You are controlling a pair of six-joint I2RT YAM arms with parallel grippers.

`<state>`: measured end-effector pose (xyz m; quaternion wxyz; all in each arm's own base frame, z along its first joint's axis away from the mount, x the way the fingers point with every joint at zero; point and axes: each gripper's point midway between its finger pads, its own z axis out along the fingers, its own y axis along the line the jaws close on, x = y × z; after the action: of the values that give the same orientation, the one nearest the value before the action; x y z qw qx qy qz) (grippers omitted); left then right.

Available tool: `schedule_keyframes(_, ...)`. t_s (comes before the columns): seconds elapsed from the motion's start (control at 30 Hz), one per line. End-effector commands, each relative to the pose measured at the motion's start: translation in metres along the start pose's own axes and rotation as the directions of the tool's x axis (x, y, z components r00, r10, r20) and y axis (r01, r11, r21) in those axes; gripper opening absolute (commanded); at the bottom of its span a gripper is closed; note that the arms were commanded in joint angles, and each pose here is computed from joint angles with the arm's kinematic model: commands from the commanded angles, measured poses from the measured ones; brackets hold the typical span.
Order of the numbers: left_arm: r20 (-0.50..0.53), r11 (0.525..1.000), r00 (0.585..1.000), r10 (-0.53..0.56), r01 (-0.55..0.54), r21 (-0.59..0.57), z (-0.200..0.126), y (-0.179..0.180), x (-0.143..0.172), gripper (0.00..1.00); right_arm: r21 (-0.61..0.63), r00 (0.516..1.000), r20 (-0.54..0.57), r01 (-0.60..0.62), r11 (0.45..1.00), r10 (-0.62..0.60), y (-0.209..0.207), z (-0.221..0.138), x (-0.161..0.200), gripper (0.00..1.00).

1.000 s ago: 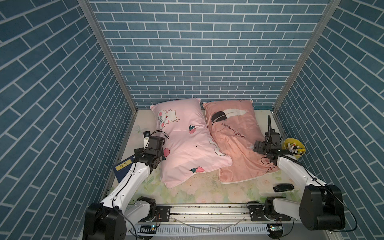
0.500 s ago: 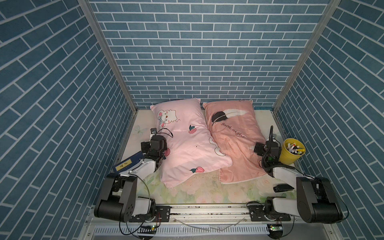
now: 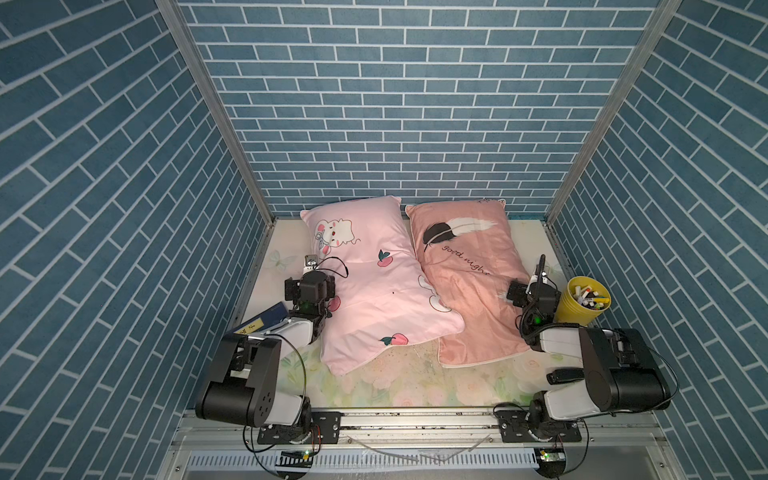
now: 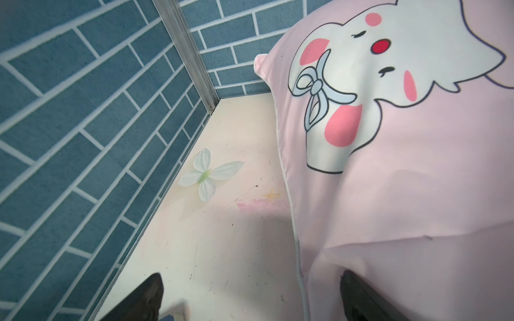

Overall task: Zip up pillowcases
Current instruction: Reset both arms

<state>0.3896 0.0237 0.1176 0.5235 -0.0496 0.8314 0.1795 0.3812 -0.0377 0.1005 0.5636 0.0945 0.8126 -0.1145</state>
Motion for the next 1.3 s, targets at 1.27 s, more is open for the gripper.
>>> schedule_keyframes(1.27,0.097,0.994,0.993,-0.075,0.066,0.091,0.009,-0.001,0.019,1.00,-0.051,1.000,0.009,-0.013,0.999,0.013,-0.004,0.010,0.005,0.99)
